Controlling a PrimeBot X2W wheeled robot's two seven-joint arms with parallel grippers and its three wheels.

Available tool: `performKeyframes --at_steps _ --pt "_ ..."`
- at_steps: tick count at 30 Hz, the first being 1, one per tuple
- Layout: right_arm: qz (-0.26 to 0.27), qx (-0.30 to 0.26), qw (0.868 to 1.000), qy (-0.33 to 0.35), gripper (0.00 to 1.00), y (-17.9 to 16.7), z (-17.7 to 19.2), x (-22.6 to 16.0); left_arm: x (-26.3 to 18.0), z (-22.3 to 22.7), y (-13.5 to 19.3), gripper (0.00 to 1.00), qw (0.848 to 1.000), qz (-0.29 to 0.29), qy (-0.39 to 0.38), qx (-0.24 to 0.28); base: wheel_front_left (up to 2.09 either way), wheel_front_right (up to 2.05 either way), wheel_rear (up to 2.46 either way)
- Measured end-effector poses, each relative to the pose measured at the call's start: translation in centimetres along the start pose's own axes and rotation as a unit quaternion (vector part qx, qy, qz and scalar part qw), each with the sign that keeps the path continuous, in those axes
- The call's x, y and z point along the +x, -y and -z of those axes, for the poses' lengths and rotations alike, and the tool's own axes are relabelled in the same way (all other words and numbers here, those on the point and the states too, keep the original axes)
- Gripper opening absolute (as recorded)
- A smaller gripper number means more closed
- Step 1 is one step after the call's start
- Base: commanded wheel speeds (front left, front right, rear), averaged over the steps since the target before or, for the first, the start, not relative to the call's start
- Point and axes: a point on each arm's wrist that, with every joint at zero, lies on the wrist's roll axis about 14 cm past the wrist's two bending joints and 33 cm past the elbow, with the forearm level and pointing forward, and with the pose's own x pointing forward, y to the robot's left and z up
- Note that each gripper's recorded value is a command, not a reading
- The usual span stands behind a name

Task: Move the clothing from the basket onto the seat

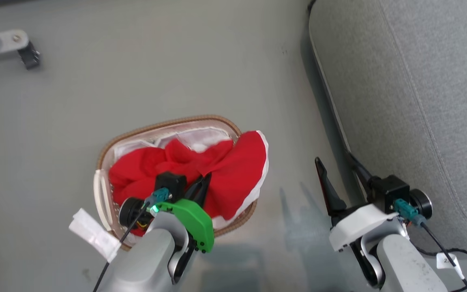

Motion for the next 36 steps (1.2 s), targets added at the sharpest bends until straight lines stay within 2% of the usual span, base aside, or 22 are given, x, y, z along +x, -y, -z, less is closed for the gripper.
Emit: performKeyframes --at_steps 9,20,27,36 --pt "-0.023 -0.002 0.999 0.031 1.00 -2.1 -2.1 -2.5 -4.9 -4.6 -0.2 0.00 0.994 -0.046 0.098 0.023 0.00 0.00 0.00" --pt "-0.049 -0.009 0.997 0.063 1.00 -4.3 -3.9 -5.0 -10.9 -11.3 -0.3 0.00 0.968 -0.089 0.225 0.066 0.00 0.00 0.00" --pt "-0.067 -0.013 0.994 0.079 1.00 -5.6 -4.9 -5.7 -13.8 -15.9 1.0 0.00 0.946 -0.085 0.303 0.084 0.00 0.00 0.00" --pt "-0.077 -0.013 0.993 0.086 1.00 -6.4 -5.1 -6.7 -15.6 -19.9 4.8 0.00 0.923 -0.042 0.363 0.119 0.00 0.00 0.00"
